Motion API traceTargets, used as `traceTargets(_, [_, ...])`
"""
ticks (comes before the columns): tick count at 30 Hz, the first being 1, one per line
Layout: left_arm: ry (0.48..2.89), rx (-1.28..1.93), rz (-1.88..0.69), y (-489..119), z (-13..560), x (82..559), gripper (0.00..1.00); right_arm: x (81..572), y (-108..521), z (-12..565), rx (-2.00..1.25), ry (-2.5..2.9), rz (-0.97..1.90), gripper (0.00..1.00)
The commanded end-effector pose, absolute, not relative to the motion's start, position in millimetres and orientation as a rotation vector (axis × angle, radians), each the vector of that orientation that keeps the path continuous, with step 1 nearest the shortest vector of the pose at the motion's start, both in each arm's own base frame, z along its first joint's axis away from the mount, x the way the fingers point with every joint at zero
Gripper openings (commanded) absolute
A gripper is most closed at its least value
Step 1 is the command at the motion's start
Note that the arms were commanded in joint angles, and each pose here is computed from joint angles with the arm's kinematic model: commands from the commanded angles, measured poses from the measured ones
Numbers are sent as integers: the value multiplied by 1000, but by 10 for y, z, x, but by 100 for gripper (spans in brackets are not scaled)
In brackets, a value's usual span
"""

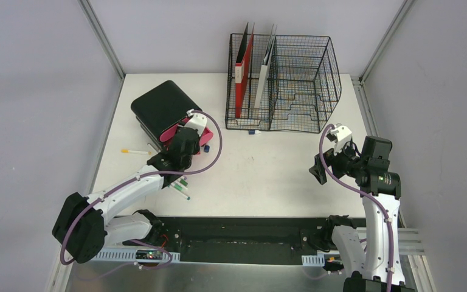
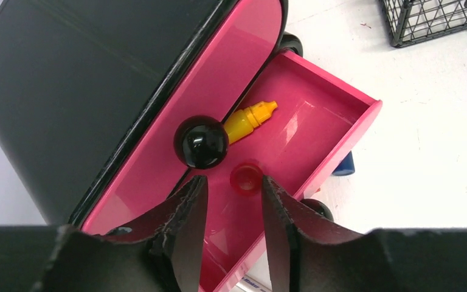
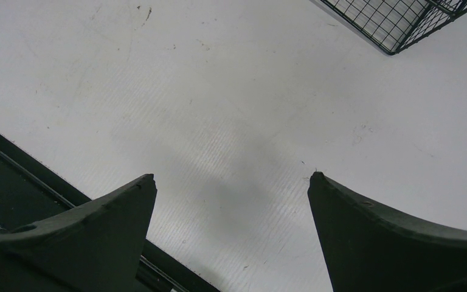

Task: Organize the desk
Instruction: Place the stationery in the drawer.

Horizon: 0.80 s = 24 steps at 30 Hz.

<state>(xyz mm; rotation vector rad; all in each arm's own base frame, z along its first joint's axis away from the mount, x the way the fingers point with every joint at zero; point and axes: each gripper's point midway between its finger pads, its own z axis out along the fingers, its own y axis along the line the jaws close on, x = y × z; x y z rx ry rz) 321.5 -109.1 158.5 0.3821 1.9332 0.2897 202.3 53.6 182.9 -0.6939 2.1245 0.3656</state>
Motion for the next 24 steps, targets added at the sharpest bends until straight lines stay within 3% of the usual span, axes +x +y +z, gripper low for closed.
traceTargets(1, [1900, 315, 289, -1047, 1730, 3264, 41, 2020, 556, 1859, -716, 2092, 371, 99])
traceTargets(11, [1918, 308, 132, -1182, 1820, 3138, 62, 2017, 562, 1860, -718, 2091, 376, 99])
traceTargets(24, [1915, 389, -348, -1706, 2304, 2716, 82, 1854, 818, 1896, -863, 1998, 538, 99])
